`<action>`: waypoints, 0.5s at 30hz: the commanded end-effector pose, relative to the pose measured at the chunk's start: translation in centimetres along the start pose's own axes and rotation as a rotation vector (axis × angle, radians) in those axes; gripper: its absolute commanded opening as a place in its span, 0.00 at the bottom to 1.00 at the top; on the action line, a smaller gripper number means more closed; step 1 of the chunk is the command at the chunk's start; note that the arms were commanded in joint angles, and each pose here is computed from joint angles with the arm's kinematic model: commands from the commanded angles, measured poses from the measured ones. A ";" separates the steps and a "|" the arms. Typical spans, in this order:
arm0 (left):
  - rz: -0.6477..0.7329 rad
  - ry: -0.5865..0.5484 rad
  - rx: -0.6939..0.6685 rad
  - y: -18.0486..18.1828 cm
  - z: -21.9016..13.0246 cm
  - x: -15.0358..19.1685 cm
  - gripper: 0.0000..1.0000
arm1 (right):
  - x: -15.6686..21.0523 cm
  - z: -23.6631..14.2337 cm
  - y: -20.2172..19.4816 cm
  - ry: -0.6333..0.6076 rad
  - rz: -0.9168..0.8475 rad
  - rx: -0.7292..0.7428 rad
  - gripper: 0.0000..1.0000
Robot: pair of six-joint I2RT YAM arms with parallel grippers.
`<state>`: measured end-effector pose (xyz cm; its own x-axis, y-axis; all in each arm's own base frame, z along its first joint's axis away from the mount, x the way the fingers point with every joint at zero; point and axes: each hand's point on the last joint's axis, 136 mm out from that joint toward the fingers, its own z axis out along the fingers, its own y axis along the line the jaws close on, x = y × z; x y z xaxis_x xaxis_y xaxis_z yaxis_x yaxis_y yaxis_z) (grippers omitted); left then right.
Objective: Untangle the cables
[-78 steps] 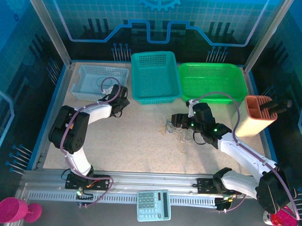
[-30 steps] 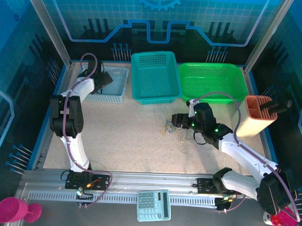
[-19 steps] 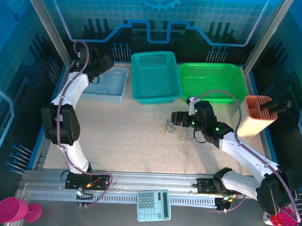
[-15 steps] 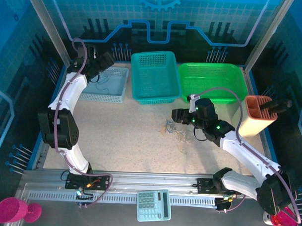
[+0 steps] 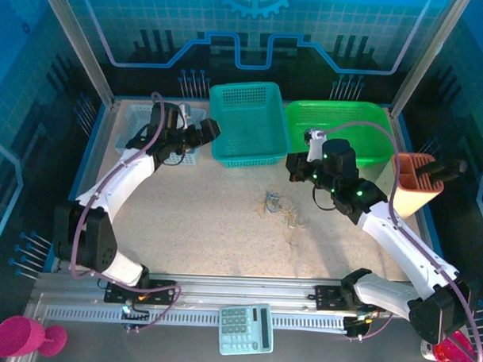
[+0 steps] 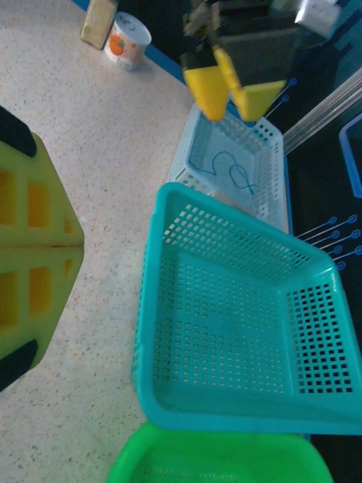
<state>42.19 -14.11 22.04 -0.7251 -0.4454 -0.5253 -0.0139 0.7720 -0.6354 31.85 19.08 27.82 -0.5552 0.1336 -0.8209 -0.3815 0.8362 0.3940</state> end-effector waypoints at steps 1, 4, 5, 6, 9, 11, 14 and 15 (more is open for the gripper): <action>0.055 -0.020 0.099 -2.6 -1.4 0.9 0.99 | -1.5 -0.4 0.4 -0.012 -0.009 -0.014 0.00; 0.071 0.010 0.103 -2.7 -1.5 2.7 0.99 | -0.7 -0.4 -0.5 0.017 0.000 0.030 0.03; 0.073 0.021 0.107 -2.8 -1.5 3.4 0.99 | -0.1 -0.5 -1.1 0.034 0.011 0.052 0.10; 0.075 0.034 0.114 -3.0 -1.5 4.2 0.99 | 0.9 -0.6 -1.7 0.056 0.023 0.074 0.15; 0.086 0.073 0.123 -3.4 -1.3 6.4 0.99 | 3.9 -1.1 -3.1 0.117 0.070 0.122 0.39; 0.090 0.094 0.123 -3.5 -1.2 7.7 0.99 | 5.9 -1.8 -3.8 0.156 0.104 0.138 0.52; 0.100 0.113 0.127 -3.8 -1.2 9.0 0.99 | 10.4 -2.7 -5.5 0.245 0.153 0.192 0.64; 0.101 0.115 0.123 -3.7 -1.1 9.2 0.99 | 11.5 -3.1 -5.9 0.267 0.166 0.205 0.66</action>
<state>35.39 -20.17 19.47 -0.8044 -0.3076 -0.5083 0.1178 0.7560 -0.6439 27.72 15.95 20.54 -0.7091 0.1315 -0.6927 -0.2324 0.8839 0.4058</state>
